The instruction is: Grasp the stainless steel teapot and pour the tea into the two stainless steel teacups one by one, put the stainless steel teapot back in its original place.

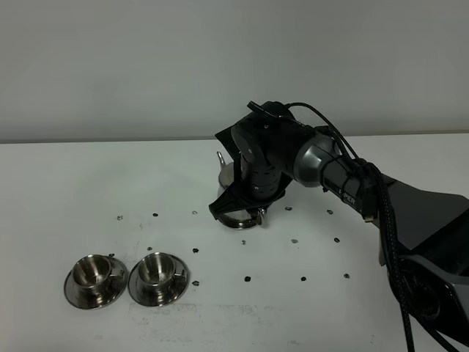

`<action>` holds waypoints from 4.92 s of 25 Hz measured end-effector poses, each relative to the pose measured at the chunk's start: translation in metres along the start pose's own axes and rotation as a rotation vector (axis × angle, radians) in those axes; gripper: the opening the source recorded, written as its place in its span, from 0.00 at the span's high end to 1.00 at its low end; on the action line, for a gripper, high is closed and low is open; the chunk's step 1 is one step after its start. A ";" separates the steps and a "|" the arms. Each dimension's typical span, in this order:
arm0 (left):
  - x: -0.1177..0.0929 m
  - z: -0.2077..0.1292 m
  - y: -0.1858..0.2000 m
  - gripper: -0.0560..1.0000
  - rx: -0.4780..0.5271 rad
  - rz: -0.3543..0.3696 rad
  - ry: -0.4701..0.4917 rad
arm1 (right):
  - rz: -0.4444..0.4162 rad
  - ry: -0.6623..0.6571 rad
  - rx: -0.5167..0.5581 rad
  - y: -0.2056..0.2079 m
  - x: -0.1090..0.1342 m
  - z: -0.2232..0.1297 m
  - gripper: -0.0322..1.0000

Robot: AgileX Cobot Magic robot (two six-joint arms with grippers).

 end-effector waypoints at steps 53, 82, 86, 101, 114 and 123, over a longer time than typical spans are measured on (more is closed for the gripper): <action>0.000 0.000 0.000 0.49 0.000 0.000 0.000 | -0.029 1.317 -0.478 0.137 0.118 -0.036 0.77; 0.003 0.000 0.000 0.49 0.002 0.024 -0.010 | -0.181 1.674 -0.585 0.074 0.129 0.015 0.77; 0.003 0.000 0.000 0.49 0.002 0.026 -0.011 | -0.218 1.704 -0.571 0.069 0.124 0.017 0.77; 0.004 0.000 0.000 0.49 0.002 0.027 -0.011 | -0.248 1.758 -0.523 0.053 0.121 0.016 0.77; 0.006 0.000 0.000 0.49 0.004 0.046 -0.019 | -0.322 1.827 -0.494 0.054 0.121 0.017 0.77; 0.006 0.000 0.000 0.49 0.004 0.047 -0.020 | -0.348 1.877 -0.458 0.041 0.128 0.013 0.77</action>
Point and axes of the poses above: a point on each arm's last joint axis where the gripper is mounted, y pointing back along that axis away from the gripper, x along the wrist's bending axis when the last joint is at zero, z = x × y, the point moved 4 cm from there along -y, pointing out along that axis toward the gripper, and after that the axes turned 4 degrees about -y, right-handed, at the moved point
